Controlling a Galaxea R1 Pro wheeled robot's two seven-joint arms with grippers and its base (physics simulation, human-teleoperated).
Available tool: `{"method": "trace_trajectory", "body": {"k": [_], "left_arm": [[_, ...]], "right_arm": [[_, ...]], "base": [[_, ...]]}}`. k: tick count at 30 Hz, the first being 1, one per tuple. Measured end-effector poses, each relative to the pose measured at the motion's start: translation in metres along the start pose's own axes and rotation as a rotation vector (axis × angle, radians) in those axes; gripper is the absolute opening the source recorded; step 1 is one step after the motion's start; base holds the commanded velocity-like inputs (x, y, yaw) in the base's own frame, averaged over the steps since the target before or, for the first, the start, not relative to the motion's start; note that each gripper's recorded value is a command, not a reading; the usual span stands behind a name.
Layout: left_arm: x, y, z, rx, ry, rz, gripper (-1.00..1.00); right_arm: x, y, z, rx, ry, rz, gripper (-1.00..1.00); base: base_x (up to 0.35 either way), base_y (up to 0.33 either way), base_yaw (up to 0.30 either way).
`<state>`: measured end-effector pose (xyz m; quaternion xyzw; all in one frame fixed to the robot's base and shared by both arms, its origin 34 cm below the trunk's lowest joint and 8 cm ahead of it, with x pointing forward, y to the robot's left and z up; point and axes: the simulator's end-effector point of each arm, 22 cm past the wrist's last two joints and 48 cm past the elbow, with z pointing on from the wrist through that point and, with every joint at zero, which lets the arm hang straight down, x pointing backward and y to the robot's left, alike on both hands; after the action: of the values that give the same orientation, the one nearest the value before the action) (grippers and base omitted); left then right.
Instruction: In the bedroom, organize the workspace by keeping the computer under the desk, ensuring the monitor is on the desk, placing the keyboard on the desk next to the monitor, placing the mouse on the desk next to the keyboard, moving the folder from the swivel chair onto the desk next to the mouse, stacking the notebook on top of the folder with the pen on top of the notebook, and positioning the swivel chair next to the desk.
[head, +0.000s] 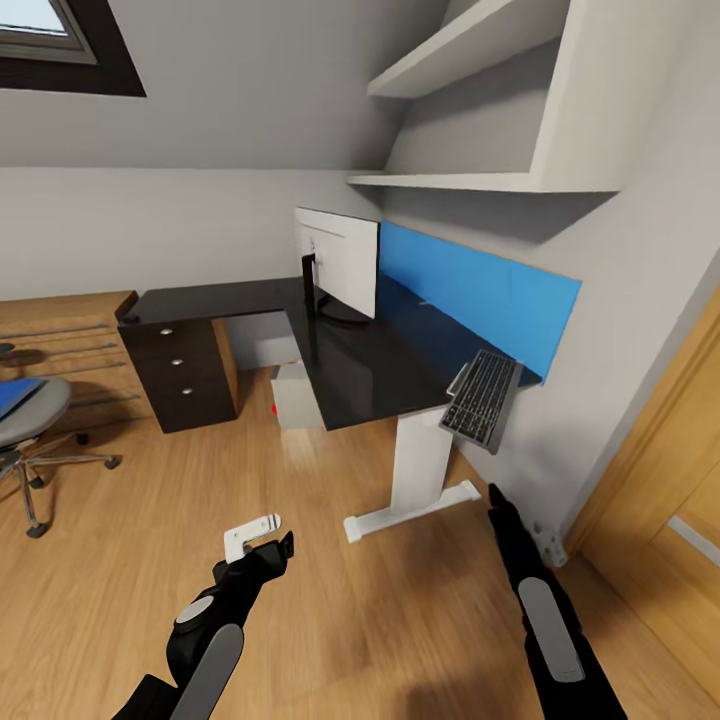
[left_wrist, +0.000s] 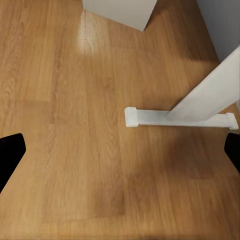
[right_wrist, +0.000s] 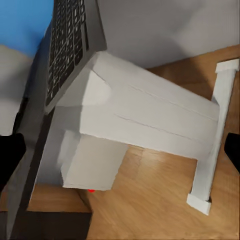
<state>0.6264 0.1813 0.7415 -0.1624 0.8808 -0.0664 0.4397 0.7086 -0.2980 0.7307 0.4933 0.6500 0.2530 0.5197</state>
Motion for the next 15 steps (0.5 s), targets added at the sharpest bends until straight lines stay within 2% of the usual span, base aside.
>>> {"method": "trace_trajectory", "body": {"k": [1, 2, 3, 7, 9, 11, 15], "left_arm": [[0.002, 0.000, 0.001, 0.000, 0.000, 0.000, 1.00], [0.003, 0.001, 0.002, 0.000, 0.000, 0.000, 1.00], [0.005, 0.002, 0.003, 0.000, 0.001, 0.000, 1.00], [0.011, 0.004, 0.007, 0.000, 0.001, 0.000, 1.00], [0.014, 0.005, 0.009, 0.000, 0.001, 0.000, 1.00], [0.017, 0.006, 0.011, 0.000, 0.001, 0.000, 1.00], [0.023, 0.008, 0.015, 0.000, 0.001, 0.000, 1.00]], "right_arm": [[0.002, -0.001, 0.000, -0.001, 0.008, 0.027, 1.00], [0.006, -0.002, 0.001, -0.004, 0.023, 0.079, 1.00], [0.012, -0.001, 0.001, -0.010, 0.045, 0.156, 1.00], [0.020, -0.003, 0.003, -0.022, 0.068, 0.282, 1.00], [0.022, -0.002, 0.003, -0.038, 0.070, 0.323, 1.00], [0.023, 0.000, 0.004, -0.059, 0.069, 0.339, 1.00], [0.024, 0.013, 0.004, -0.149, 0.067, 0.353, 1.00]], "base": [[0.000, 0.000, 0.000], [0.000, 0.000, 0.000], [0.000, 0.000, 0.000], [0.000, 0.000, 0.000], [0.000, 0.000, 0.000], [0.000, 0.000, 0.000], [0.000, 0.000, 0.000]]}}
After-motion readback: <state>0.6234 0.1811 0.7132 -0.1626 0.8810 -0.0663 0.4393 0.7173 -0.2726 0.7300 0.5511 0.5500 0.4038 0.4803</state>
